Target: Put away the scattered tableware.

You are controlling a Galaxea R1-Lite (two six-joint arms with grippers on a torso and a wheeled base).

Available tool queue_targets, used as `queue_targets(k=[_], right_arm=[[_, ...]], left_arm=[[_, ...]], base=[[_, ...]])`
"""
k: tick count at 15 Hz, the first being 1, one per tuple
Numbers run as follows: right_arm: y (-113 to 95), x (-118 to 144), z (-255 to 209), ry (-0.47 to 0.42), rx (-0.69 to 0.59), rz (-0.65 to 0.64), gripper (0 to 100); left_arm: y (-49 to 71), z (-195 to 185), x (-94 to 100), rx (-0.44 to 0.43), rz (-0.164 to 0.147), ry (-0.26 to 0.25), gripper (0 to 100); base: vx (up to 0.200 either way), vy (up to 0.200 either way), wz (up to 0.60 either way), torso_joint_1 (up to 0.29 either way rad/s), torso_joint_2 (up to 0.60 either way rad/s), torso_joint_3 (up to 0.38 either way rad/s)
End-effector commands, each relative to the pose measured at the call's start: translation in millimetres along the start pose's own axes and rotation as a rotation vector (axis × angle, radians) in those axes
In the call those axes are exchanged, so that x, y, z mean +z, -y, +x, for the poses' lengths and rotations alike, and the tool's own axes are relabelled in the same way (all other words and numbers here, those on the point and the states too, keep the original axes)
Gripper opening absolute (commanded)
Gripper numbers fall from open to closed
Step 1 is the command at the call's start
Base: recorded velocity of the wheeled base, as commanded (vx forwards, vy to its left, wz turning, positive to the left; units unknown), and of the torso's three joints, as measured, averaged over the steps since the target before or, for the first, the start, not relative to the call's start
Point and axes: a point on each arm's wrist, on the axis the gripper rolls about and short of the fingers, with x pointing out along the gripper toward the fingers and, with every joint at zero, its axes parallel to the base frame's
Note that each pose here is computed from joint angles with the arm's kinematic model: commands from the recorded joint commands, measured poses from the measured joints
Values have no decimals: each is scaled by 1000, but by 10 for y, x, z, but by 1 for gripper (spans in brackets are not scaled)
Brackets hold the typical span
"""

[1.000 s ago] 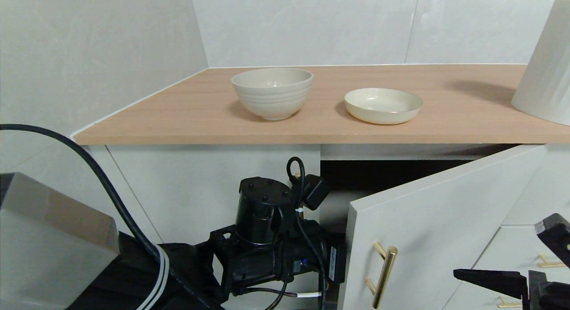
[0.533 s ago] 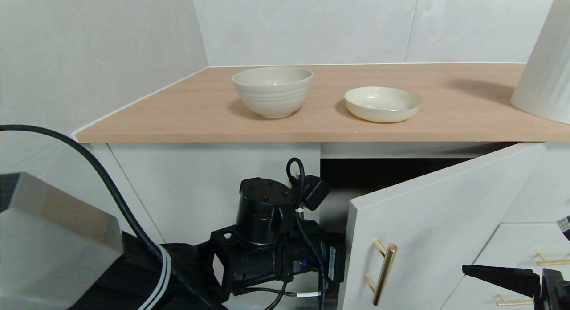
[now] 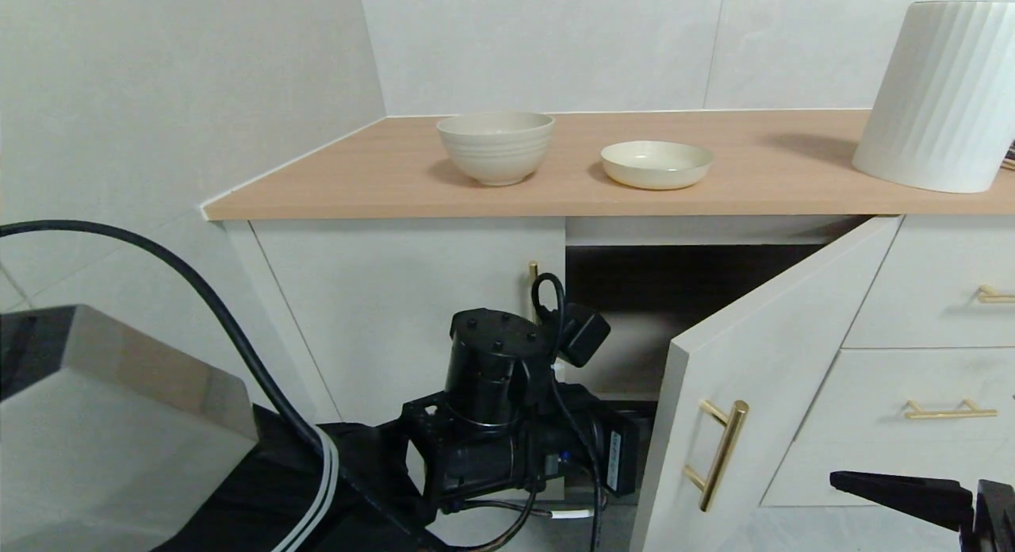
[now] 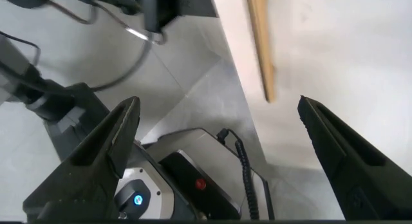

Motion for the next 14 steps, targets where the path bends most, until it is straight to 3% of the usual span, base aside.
queue_targets(k=[1, 6, 12, 14], right_arm=[[-14, 20, -41, 23, 6, -5, 100], [-132, 230, -375, 116, 27, -24, 100], [-186, 347, -537, 187, 33, -36, 100], [-214, 419, -645, 221, 24, -38, 100]], left_arm=[[2, 116, -9, -5, 1, -11, 0], [171, 109, 9, -26, 1, -60, 0], [218, 225, 84, -31, 2, -74, 0], [292, 261, 111, -42, 5, -88, 0]], base=[[0, 0, 0, 0, 0, 0], [0, 0, 0, 0, 0, 0], [-33, 0, 0, 0, 1, 0], [0, 0, 0, 0, 0, 0]])
